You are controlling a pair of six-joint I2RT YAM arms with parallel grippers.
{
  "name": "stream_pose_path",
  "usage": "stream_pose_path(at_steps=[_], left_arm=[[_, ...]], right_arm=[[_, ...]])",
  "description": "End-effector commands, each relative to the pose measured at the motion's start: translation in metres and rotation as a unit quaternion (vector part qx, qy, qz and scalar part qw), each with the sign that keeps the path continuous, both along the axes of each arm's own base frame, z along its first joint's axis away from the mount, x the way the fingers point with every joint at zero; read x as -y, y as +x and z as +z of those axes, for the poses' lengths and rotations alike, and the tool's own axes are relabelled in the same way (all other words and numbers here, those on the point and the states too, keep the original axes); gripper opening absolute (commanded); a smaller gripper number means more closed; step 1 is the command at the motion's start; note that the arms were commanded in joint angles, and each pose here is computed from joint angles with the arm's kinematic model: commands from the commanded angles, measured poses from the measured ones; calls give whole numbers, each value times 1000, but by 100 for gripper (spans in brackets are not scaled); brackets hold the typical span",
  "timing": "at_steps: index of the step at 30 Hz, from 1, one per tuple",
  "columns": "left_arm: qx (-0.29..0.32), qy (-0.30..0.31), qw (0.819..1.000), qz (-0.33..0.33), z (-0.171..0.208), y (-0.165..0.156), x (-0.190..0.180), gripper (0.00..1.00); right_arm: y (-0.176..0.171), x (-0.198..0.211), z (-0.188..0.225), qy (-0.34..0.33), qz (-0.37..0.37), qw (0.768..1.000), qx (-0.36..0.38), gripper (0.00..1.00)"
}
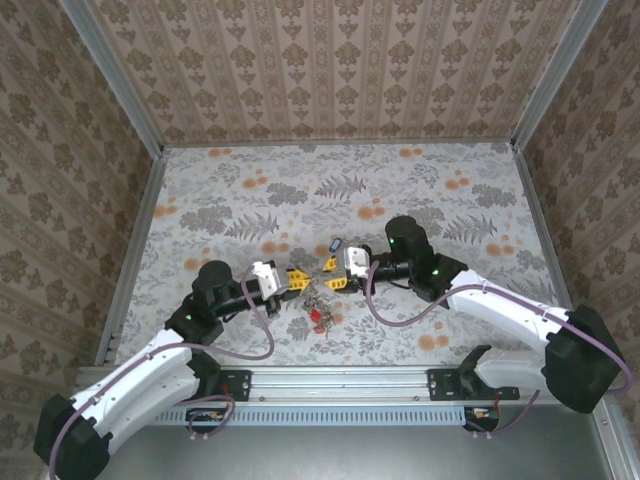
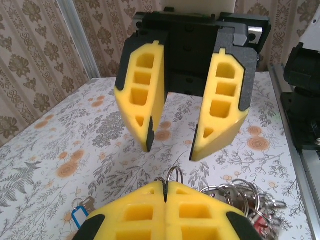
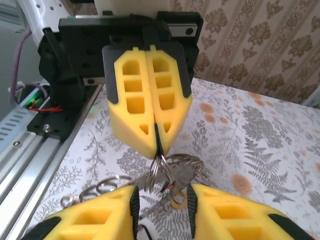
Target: Put the keys on the keyring
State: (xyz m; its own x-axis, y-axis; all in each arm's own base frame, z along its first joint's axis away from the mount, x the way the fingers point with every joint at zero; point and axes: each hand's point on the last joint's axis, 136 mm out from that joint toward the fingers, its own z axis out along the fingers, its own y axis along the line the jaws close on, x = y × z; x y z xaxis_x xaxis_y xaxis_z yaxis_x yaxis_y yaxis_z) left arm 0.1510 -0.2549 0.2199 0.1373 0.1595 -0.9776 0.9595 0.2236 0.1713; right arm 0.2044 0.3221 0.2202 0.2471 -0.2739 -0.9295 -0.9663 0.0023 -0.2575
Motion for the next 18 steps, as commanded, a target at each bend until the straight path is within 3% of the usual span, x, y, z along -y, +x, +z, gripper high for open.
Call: stream_pose_path(at_steps=[1,9,13,16,18], left_arm=[[17,-29,999,-11,16,-1,2,0],[7,-21,1000,-17,9,0,5,0],[4,-19,1000,-18,6,0,5,0],[3,-18,1000,-14,6,1,5,0],[-8,-8,1000,-8,4,3,4,0]], right_arm=[[-7,-8,-5,23,16,999,-33,35],[0,-10,-21,10,2,999,-47,29],[1,-15,-18,15,4,999,-43,20],[2,-16,-21,9,-1,999,-36,3],[4,-14,-24,-4,-10,1000,-25,0]])
